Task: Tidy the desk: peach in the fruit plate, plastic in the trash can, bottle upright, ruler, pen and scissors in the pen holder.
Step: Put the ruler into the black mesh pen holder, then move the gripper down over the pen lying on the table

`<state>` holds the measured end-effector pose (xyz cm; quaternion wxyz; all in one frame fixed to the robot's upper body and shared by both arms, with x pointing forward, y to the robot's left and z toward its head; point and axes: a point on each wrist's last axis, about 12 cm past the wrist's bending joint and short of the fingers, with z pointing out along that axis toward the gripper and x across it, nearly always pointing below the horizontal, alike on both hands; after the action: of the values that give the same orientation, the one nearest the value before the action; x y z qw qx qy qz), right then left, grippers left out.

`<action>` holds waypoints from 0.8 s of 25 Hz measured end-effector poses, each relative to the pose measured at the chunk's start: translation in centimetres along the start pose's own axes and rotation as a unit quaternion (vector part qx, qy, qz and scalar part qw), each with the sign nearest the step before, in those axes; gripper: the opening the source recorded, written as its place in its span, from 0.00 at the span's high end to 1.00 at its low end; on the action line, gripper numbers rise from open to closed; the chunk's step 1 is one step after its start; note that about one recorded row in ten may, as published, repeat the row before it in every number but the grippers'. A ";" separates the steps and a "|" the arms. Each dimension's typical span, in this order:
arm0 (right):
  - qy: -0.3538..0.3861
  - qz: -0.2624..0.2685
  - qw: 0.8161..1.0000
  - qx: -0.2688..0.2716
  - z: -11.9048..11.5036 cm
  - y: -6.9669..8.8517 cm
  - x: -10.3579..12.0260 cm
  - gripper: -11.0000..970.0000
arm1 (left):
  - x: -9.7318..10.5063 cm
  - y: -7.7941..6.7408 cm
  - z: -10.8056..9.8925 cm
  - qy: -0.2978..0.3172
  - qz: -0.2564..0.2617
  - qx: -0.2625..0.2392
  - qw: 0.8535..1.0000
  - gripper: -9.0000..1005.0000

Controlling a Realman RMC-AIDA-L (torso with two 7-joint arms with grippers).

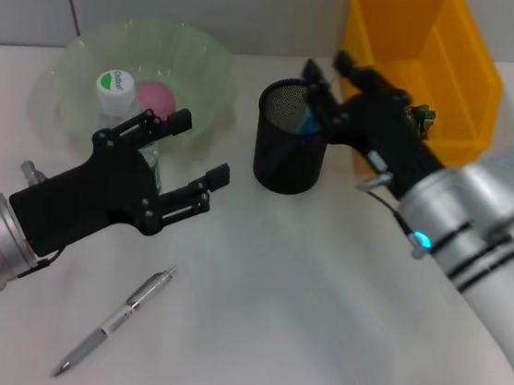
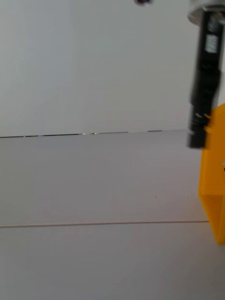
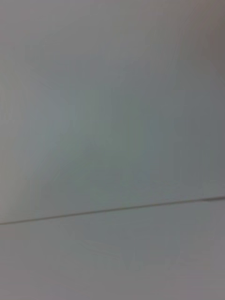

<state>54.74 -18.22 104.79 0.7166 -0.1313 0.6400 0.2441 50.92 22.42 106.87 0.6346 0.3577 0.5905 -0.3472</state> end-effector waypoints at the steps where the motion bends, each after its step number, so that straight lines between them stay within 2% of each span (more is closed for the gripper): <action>1: -0.024 0.004 1.000 0.004 -0.9 -0.2 -0.3 0.63 | 0.0 0.0 -0.1 0.001 0.002 0.002 1.000 0.23; 2: -0.068 0.009 0.998 0.011 -2.6 -0.5 -1.0 0.58 | 0.0 -0.2 -0.1 0.002 0.004 0.007 1.000 0.23; 3: -0.068 0.009 0.998 0.011 -2.6 -0.5 -1.0 0.53 | 0.0 -0.2 -0.1 0.002 0.004 0.007 1.000 0.23; 4: -0.107 0.015 0.994 0.014 -4.3 -1.1 -1.7 0.49 | 0.0 -0.2 -0.1 0.002 0.004 0.007 1.000 0.23; 5: -0.107 0.015 0.994 0.014 -4.3 -1.1 -1.7 0.44 | -0.1 -0.4 -0.4 0.000 0.008 0.020 1.000 0.23; 7: -0.145 0.028 0.989 0.009 -6.7 -2.7 -2.6 0.35 | -0.3 -0.6 -0.6 -0.002 0.004 0.031 1.000 0.23; 8: -0.145 0.028 0.989 0.009 -6.7 -2.7 -2.6 0.33 | -0.3 -0.6 -0.6 -0.002 0.004 0.031 1.000 0.23; 9: -0.151 0.039 0.988 -0.005 -8.0 -3.8 -3.1 0.31 | -0.3 -0.6 -0.6 -0.002 0.004 0.031 1.000 0.23; 11: -0.149 0.046 0.988 -0.015 -8.6 -4.4 -3.4 0.27 | -0.3 -0.6 -0.6 -0.002 0.004 0.031 1.000 0.23; 12: -0.132 0.055 0.989 -0.032 -9.6 -5.8 -3.9 0.25 | -0.7 -0.8 -0.6 0.005 -0.023 0.053 0.998 0.23; 13: -0.132 0.055 0.989 -0.032 -9.6 -5.8 -3.9 0.23 | -1.2 -1.0 -0.1 0.021 -0.046 0.073 0.996 0.23; 14: -0.115 0.059 0.991 -0.040 -10.4 -6.7 -4.2 0.22 | -1.2 -1.0 -0.1 0.021 -0.046 0.073 0.996 0.23; 17: -0.093 0.043 0.994 -0.045 -11.4 -7.5 -4.4 0.22 | -2.1 -1.4 1.4 0.112 -0.066 0.083 0.988 0.23; 20: -0.085 0.033 0.995 -0.041 -12.0 -7.8 -4.4 0.22 | -2.4 -1.9 2.0 0.142 -0.063 0.079 0.985 0.23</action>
<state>48.28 -31.60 106.39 0.7540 -0.1181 0.5702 0.3038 50.16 19.77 109.24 0.4906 0.4150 0.6666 -0.3777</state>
